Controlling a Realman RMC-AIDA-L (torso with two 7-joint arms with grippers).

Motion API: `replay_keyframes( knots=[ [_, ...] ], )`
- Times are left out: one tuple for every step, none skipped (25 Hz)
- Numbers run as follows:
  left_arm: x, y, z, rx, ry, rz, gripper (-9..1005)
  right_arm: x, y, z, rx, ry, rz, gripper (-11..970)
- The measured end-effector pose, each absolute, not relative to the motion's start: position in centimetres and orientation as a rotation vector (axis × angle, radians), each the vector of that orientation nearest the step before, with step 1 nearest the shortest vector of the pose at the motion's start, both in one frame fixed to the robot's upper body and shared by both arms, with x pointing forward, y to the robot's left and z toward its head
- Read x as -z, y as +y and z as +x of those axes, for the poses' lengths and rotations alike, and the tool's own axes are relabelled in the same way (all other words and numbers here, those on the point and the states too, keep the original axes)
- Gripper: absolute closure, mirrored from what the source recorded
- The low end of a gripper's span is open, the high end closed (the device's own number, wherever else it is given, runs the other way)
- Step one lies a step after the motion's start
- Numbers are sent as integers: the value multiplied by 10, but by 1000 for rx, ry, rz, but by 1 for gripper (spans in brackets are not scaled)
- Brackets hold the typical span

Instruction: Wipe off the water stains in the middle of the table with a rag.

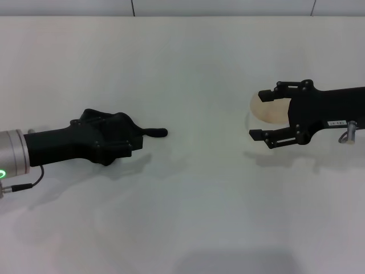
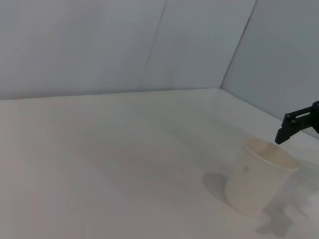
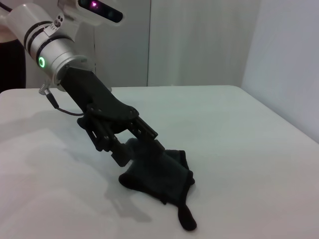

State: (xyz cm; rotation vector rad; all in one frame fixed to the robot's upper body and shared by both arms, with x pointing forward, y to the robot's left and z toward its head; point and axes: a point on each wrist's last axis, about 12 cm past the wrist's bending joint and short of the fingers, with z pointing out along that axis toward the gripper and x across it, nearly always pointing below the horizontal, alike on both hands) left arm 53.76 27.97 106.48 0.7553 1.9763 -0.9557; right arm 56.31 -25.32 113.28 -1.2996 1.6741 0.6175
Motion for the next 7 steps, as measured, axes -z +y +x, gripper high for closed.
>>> replay_keyframes(
  knots=[
    [-1065, 279, 538, 955, 1977, 758, 135, -1132, -254, 563, -615, 1675, -1297, 118],
    [-1065, 279, 538, 955, 1978, 761, 135, -1132, -254, 563, -614, 1676, -1296, 118],
    [-1065, 279, 538, 955, 1978, 762, 135, -1131, -254, 563, -614, 1676, -1293, 118],
    [-1065, 279, 538, 955, 1979, 763, 135, -1131, -254, 563, -614, 1676, -1292, 118],
    [-1065, 279, 538, 955, 1978, 764, 135, -1131, -254, 563, -614, 1676, -1291, 118],
    [-1065, 279, 538, 955, 1978, 765, 135, -1131, -254, 563, -613, 1677, -1290, 118],
    [-1065, 279, 538, 955, 1977, 766, 135, -1130, -254, 562, -612, 1677, -1289, 118]
  ],
)
